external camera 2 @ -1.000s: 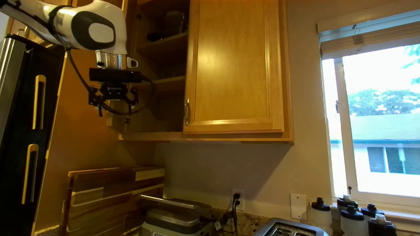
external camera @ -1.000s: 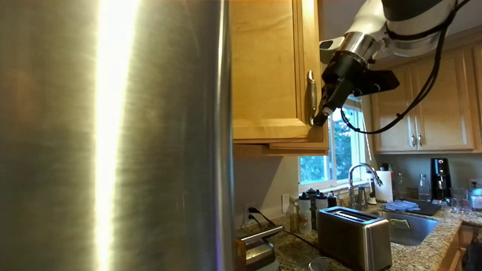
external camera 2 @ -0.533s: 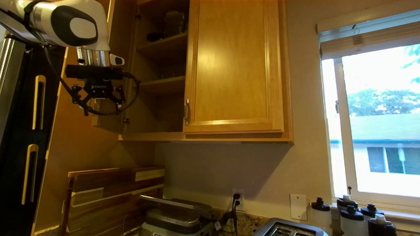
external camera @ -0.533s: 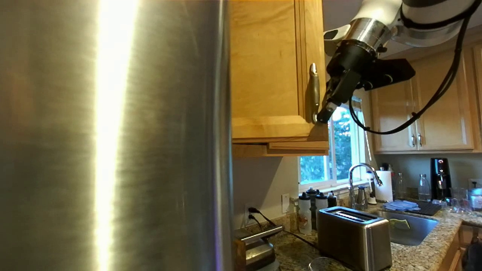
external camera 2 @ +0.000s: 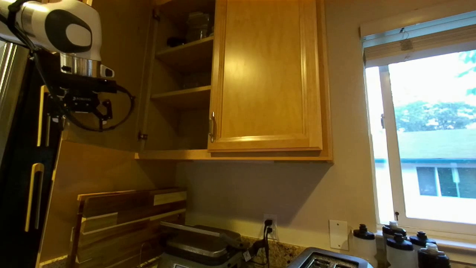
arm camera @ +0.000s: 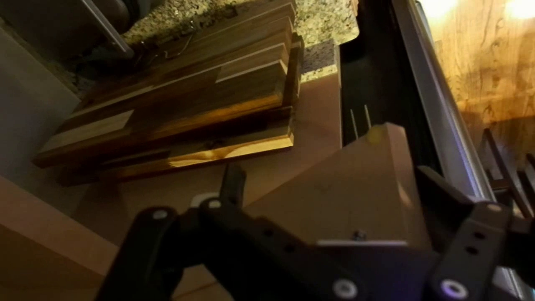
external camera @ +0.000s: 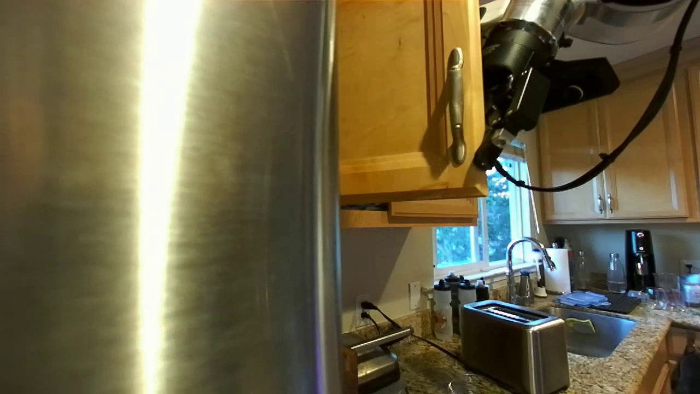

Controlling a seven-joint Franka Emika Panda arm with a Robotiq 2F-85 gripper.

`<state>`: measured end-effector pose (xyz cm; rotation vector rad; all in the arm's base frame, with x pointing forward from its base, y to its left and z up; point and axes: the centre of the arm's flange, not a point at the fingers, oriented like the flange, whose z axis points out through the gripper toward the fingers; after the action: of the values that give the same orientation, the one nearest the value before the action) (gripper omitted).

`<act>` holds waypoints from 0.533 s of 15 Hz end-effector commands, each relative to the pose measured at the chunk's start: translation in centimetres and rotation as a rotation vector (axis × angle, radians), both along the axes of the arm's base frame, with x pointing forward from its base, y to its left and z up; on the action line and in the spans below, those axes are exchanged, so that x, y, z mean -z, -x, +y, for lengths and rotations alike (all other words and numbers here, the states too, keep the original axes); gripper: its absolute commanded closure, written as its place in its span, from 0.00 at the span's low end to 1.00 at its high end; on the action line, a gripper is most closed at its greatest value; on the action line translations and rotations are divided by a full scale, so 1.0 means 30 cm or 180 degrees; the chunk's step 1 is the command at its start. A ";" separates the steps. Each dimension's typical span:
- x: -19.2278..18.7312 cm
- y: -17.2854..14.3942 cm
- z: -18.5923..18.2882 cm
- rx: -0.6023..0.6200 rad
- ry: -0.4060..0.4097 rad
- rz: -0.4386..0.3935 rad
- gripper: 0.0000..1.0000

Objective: Open the overhead cabinet doors

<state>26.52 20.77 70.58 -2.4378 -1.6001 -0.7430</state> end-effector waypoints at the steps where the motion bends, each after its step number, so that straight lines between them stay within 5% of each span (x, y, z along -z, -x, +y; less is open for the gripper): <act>1: 0.013 -0.087 -0.002 0.0115 0.0123 0.0167 0.00; 8: 0.063 -0.162 -0.154 0.0825 0.0308 0.0460 0.00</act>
<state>29.35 16.98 69.14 -2.6217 -1.4473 -0.5624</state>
